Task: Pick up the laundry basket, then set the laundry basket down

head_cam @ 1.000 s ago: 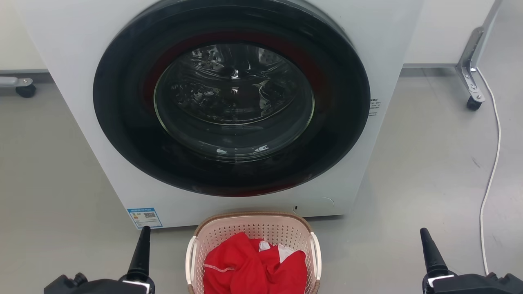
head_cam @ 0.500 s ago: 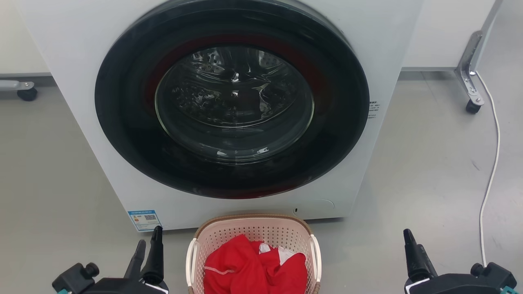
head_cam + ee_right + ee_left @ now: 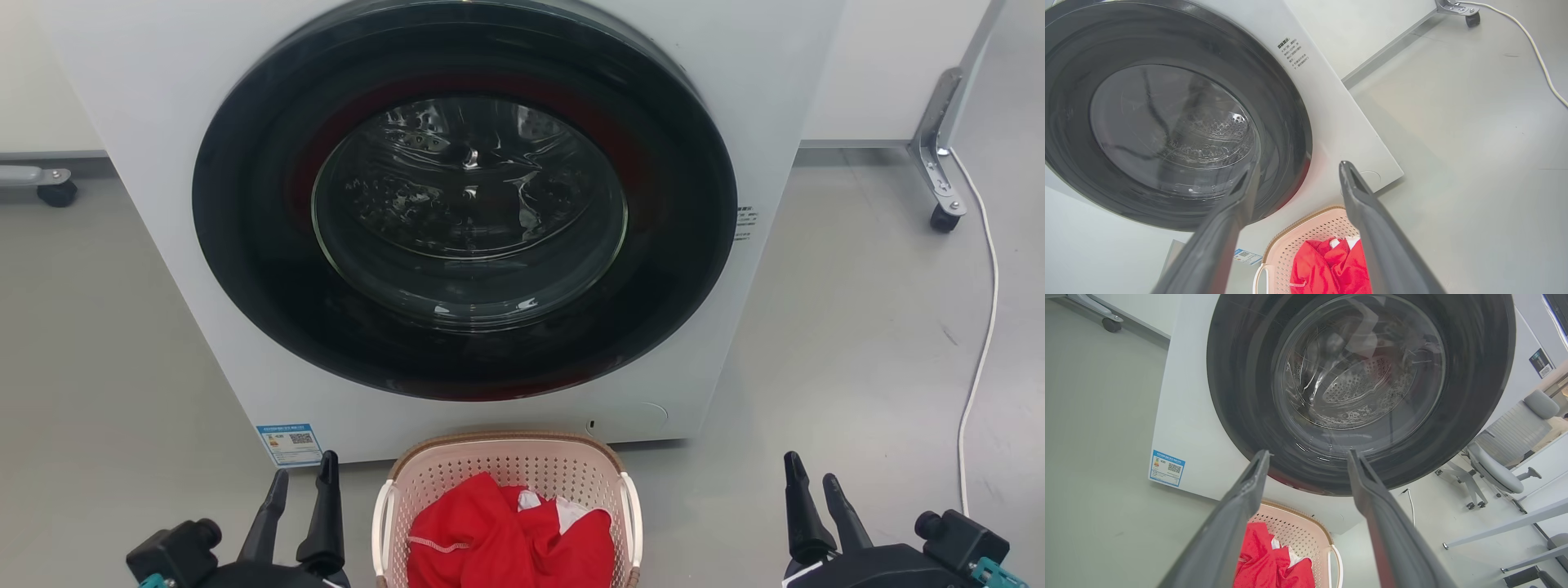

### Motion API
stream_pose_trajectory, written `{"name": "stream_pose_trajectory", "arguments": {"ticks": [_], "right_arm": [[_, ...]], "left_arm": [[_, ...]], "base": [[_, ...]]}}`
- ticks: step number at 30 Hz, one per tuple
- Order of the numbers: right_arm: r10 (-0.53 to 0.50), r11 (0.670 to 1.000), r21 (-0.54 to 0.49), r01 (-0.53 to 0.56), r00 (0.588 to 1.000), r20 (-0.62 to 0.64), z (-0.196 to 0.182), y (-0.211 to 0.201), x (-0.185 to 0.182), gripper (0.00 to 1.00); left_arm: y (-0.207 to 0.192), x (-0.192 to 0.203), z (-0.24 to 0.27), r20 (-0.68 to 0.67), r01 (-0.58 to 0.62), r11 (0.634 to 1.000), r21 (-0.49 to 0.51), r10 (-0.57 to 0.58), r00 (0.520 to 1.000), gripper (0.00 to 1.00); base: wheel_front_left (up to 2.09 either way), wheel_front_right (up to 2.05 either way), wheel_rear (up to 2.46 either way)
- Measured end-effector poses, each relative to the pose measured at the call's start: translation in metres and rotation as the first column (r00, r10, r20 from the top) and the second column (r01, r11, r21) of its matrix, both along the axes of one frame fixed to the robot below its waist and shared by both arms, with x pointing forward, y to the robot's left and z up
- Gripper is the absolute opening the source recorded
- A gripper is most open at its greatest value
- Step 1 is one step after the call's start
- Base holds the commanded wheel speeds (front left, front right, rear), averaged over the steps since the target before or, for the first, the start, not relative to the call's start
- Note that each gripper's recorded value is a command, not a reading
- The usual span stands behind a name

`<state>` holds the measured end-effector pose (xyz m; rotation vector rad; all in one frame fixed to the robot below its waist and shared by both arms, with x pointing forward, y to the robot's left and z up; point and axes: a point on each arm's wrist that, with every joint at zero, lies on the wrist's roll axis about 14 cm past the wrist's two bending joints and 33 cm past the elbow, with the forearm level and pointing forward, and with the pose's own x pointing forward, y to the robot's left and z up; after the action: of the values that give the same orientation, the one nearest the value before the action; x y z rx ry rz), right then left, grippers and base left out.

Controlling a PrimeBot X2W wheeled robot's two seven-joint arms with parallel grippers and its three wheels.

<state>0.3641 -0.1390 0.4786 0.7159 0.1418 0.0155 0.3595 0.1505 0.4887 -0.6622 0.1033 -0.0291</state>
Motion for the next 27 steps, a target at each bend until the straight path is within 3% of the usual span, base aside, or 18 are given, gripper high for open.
{"name": "stream_pose_trajectory", "arguments": {"ticks": [11,27], "right_arm": [[0.027,0.984,-0.175,-0.016,0.998,0.061,0.010,0.007,-0.003,1.00],[0.071,0.927,-0.375,-0.003,0.983,0.167,0.030,0.018,-0.007,1.00]], "left_arm": [[-0.007,-0.001,0.016,0.081,0.007,0.984,0.179,-0.022,0.996,1.00],[-0.020,-0.007,0.038,0.193,-0.014,0.919,0.394,-0.068,0.979,1.00]], "base": [[0.00,0.00,0.00],[0.00,0.00,0.00]]}}
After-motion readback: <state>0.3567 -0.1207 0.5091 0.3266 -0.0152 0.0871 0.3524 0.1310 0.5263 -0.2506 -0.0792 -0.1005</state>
